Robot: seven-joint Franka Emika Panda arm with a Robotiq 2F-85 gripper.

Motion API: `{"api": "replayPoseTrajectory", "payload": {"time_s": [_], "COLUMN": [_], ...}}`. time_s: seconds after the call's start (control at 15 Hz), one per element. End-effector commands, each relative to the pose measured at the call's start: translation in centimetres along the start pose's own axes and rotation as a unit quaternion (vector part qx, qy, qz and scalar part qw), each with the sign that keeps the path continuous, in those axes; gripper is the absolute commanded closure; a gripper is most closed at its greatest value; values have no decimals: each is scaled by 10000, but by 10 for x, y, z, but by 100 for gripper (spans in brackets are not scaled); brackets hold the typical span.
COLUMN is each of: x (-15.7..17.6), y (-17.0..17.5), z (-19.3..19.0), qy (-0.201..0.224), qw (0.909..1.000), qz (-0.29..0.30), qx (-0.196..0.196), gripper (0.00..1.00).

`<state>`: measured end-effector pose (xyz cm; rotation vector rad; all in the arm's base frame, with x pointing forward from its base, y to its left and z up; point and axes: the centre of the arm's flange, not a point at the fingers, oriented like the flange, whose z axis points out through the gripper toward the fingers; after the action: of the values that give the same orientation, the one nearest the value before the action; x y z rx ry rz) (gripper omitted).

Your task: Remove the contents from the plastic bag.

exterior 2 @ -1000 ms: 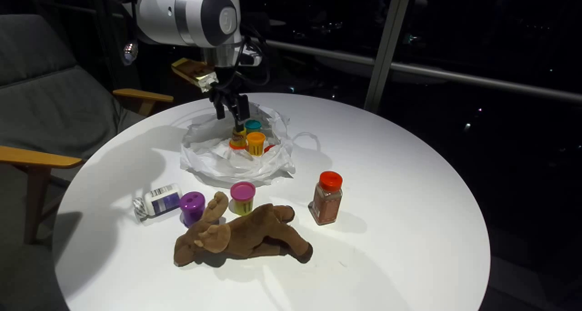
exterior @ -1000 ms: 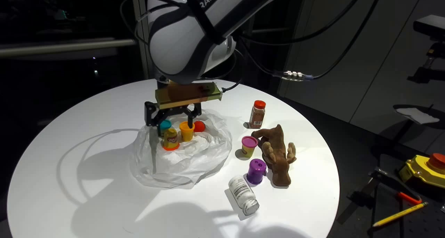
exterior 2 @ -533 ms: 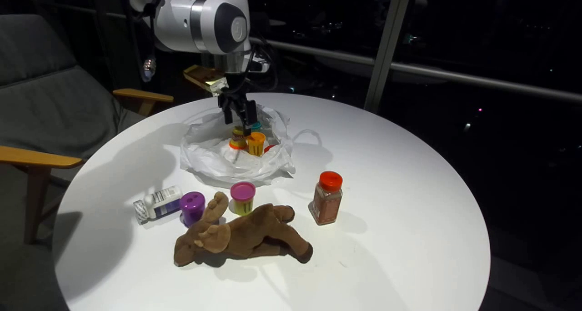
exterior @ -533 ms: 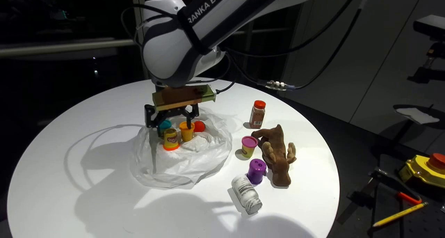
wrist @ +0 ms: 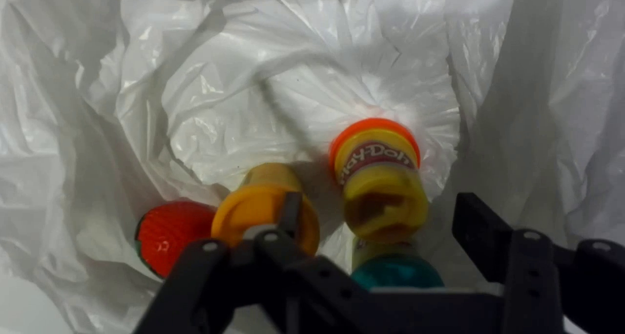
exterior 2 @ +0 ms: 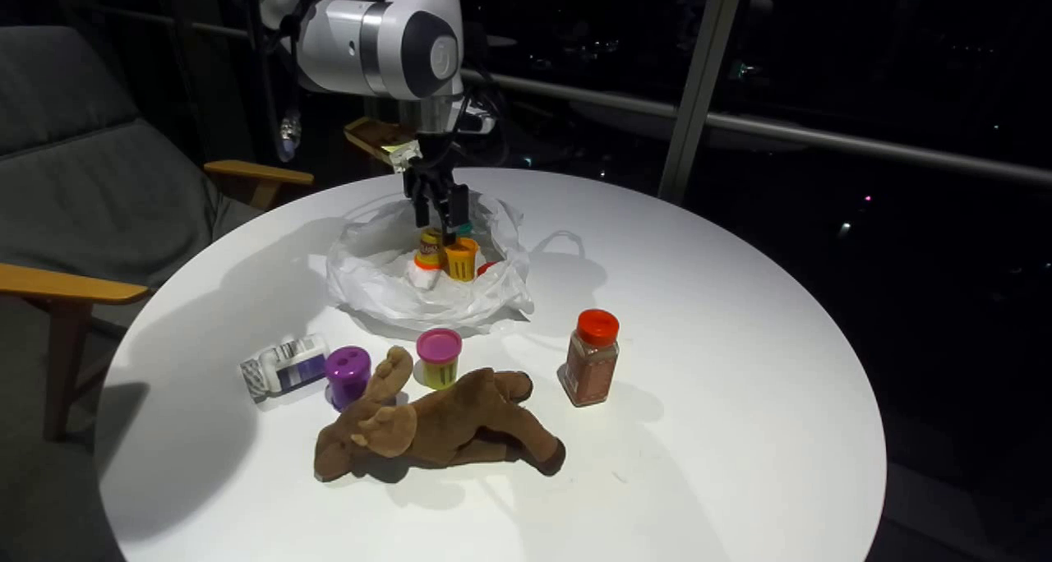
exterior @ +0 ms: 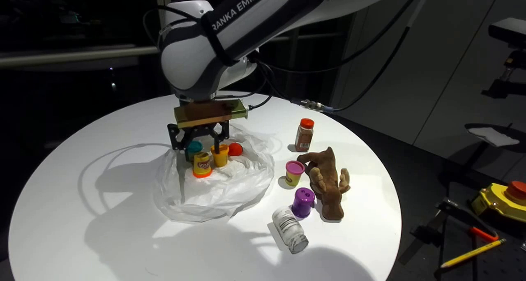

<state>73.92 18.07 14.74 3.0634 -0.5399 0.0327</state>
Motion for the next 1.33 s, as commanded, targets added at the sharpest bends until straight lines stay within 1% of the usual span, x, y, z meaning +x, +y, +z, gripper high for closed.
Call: {"api": "replayPoseTrajectory", "payload": {"time_s": [0.0,0.2,0.47,0.6,0.87,1.27], "x": [14,12,8,7,7,6], "y": [-17,-20,-22,-20,-9,-6], "z": [-7,-16,-19,-18,-12,-8], "qy": [59,263,254,202,-64,-434], "qw": [10000,9996,9992,9982,9928,9852], "qz": [-5,39,272,530,1145,1601], "qx": [16,-78,-123,-190,-336,-432], "gripper": [11,0,0,0,0,0]}}
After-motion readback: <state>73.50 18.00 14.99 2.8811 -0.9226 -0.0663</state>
